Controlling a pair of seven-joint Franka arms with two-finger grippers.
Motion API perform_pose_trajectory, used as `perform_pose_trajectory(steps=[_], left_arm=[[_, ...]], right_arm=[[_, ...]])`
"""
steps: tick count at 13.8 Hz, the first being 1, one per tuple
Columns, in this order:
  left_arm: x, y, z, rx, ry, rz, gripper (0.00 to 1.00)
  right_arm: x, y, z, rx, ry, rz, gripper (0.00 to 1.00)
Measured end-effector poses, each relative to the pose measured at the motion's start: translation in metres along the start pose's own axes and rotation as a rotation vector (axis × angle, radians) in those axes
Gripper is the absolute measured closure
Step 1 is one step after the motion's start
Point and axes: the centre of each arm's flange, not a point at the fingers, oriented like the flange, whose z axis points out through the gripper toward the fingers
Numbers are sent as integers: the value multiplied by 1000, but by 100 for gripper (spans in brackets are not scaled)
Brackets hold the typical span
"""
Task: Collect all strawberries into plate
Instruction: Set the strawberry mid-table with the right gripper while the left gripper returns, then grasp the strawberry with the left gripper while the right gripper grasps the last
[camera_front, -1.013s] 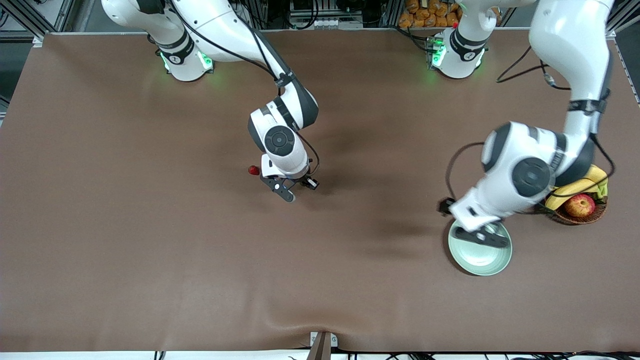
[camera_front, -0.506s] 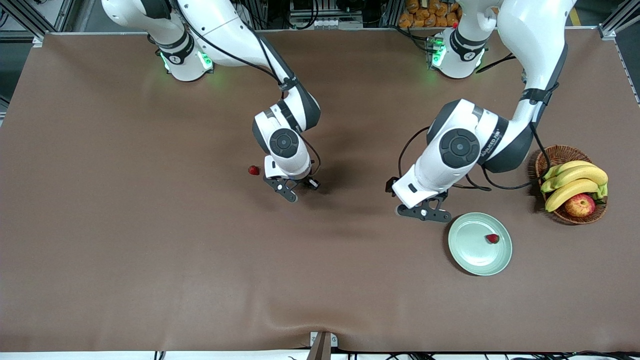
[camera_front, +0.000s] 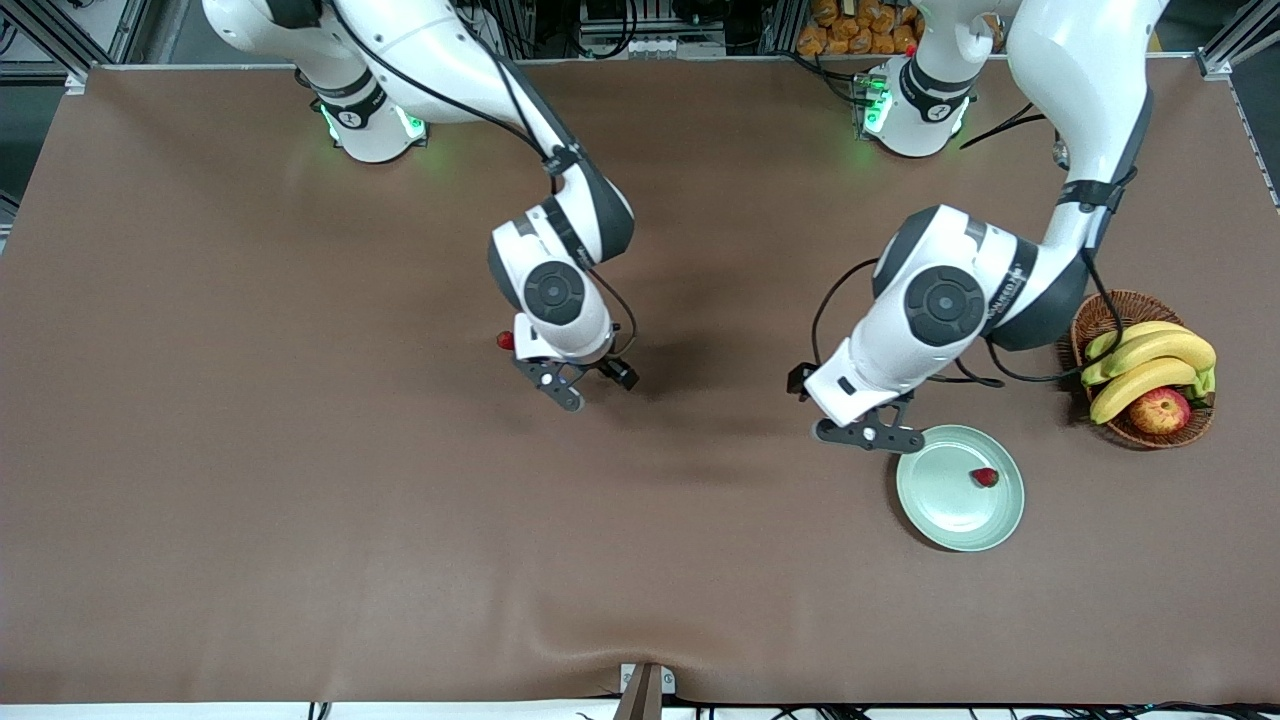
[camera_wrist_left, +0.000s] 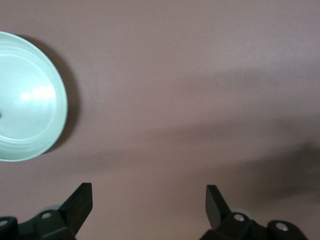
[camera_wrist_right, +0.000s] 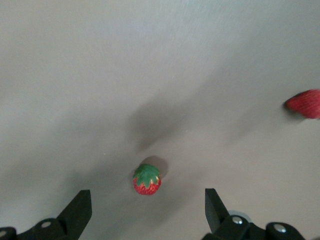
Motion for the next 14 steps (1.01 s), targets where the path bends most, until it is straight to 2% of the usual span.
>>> perform_pose_trajectory(steps=[3, 5, 8, 10, 14], left_arm=[[8, -39, -1, 0, 1, 8, 0], [7, -35, -1, -3, 1, 10, 0], [-7, 34, 3, -7, -3, -34, 0], [-20, 85, 11, -9, -12, -59, 0], [-40, 149, 35, -11, -41, -92, 0]], right_arm=[[30, 19, -43, -31, -47, -20, 0], [51, 33, -56, -50, -72, -38, 0], [81, 59, -49, -68, -97, -85, 0], [100, 81, -36, -58, -95, -110, 0], [113, 120, 2, -65, -94, -171, 0]])
